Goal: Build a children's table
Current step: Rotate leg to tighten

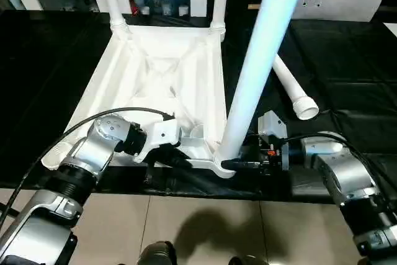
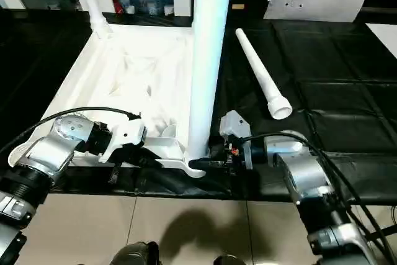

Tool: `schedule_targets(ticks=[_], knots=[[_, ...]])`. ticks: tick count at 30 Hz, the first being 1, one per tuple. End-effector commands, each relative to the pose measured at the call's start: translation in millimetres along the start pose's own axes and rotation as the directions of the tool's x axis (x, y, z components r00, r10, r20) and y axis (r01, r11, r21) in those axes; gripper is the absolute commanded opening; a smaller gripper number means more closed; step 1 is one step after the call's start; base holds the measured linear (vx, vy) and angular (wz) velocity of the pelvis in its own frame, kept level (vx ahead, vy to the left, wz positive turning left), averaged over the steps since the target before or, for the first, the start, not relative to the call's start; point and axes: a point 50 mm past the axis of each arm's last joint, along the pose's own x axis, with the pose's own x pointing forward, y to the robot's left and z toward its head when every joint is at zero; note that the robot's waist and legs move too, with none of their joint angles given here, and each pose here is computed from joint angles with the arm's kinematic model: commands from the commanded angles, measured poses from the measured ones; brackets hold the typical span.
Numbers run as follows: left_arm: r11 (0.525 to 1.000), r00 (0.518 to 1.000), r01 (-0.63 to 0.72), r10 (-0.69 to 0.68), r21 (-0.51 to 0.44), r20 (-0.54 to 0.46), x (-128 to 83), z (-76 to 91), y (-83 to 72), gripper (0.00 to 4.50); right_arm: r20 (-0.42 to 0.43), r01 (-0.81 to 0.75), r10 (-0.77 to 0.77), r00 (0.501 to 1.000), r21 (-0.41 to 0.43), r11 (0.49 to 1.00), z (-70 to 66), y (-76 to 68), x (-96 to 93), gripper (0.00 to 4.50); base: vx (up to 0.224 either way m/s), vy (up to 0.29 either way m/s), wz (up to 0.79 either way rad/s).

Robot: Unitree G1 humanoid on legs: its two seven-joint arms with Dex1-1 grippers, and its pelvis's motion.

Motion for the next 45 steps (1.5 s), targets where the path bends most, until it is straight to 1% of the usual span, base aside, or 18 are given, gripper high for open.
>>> schedule_targets(ticks=[1,8,14,16,17,20,21,22,26,27,30,31,33,35,36,39,43,45], knots=[[0.999,0.998,-0.044,0.045,-0.018,0.048,12.1,12.4,1.7,0.0,-0.001,-0.023,0.023,1.0,0.07,0.997,-8.6,19.2,26.6,2.48,0.0,0.0,0.0],[0.974,0.965,-0.186,0.206,-0.132,0.16,33.3,40.3,10.5,0.0,0.033,0.199,-0.212,0.977,0.228,0.953,-7.7,31.9,73.9,2.4,0.0,0.0,0.0],[0.925,0.919,-0.314,0.353,-0.213,0.174,61.0,62.3,15.5,0.0,-0.002,0.378,-0.402,0.916,0.344,0.859,3.5,27.4,113.7,2.4,0.0,0.0,0.0],[0.917,0.913,-0.329,0.37,-0.228,0.171,64.2,64.3,15.6,0.0,-0.011,0.401,-0.424,0.905,0.35,0.847,5.4,26.5,117.9,2.4,0.0,0.0,0.0],[0.891,0.89,-0.374,0.423,-0.256,0.169,67.9,68.0,17.9,0.0,-0.036,0.448,-0.47,0.882,0.376,0.811,8.0,23.2,124.4,2.4,0.0,0.0,0.0],[0.883,0.883,-0.396,0.442,-0.252,0.159,67.6,68.8,18.4,0.0,-0.031,0.466,-0.495,0.868,0.392,0.793,8.4,21.1,125.6,2.4,0.0,0.0,0.0],[0.888,0.888,-0.395,0.434,-0.236,0.149,65.6,66.5,17.8,0.0,-0.018,0.469,-0.506,0.862,0.402,0.786,7.6,19.0,121.6,2.4,0.0,0.0,0.0],[0.892,0.893,-0.395,0.429,-0.222,0.135,62.9,63.2,16.9,0.0,-0.008,0.491,-0.533,0.846,0.402,0.773,6.7,15.4,115.5,3.1,0.0,0.0,0.0],[0.896,0.9,-0.39,0.42,-0.21,0.118,56.4,56.9,15.7,0.0,0.015,0.51,-0.562,0.827,0.403,0.76,4.8,8.7,102.4,3.23,0.0,0.0,0.0],[0.905,0.907,-0.376,0.403,-0.197,0.122,50.5,52.2,14.1,0.0,0.042,0.513,-0.566,0.823,0.371,0.774,4.2,3.9,89.5,3.53,0.0,0.0,0.0],[0.919,0.916,-0.35,0.377,-0.182,0.14,45.5,48.0,11.4,0.0,0.081,0.499,-0.556,0.827,0.35,0.793,5.7,0.3,75.1,3.66,0.0,0.0,0.0],[0.928,0.922,-0.33,0.356,-0.171,0.151,41.9,44.3,9.3,0.0,0.113,0.473,-0.534,0.838,0.338,0.813,8.2,-0.9,64.4,3.81,0.0,0.0,0.0],[0.933,0.926,-0.322,0.346,-0.164,0.153,40.1,42.3,8.3,0.0,0.127,0.46,-0.521,0.844,0.327,0.826,9.5,-1.0,59.3,4.05,0.0,0.0,0.0],[0.948,0.944,-0.294,0.307,-0.119,0.117,32.3,31.0,6.0,0.0,0.149,0.387,-0.422,0.894,0.212,0.897,12.7,3.1,41.3,4.16,0.0,0.0,0.0],[0.948,0.944,-0.294,0.307,-0.119,0.117,32.3,31.0,6.0,0.0,0.149,0.387,-0.422,0.894,0.212,0.897,12.7,3.1,41.3,4.28,0.0,0.0,0.0],[0.965,0.961,-0.246,0.255,-0.096,0.106,25.7,25.0,3.1,0.0,0.131,0.333,-0.35,0.928,0.133,0.933,12.1,5.5,28.3,4.47,0.0,0.0,0.0],[0.993,0.99,-0.105,0.109,-0.05,0.093,13.9,18.4,-3.3,0.0,0.045,0.18,-0.18,0.983,-0.012,0.984,10.1,2.3,5.8,4.47,0.0,0.0,0.0],[0.994,0.991,-0.099,0.102,-0.047,0.09,13.4,18.0,-3.4,0.0,0.042,0.17,-0.169,0.985,-0.017,0.985,10.3,1.9,5.0,4.47,0.0,0.0,0.0]])
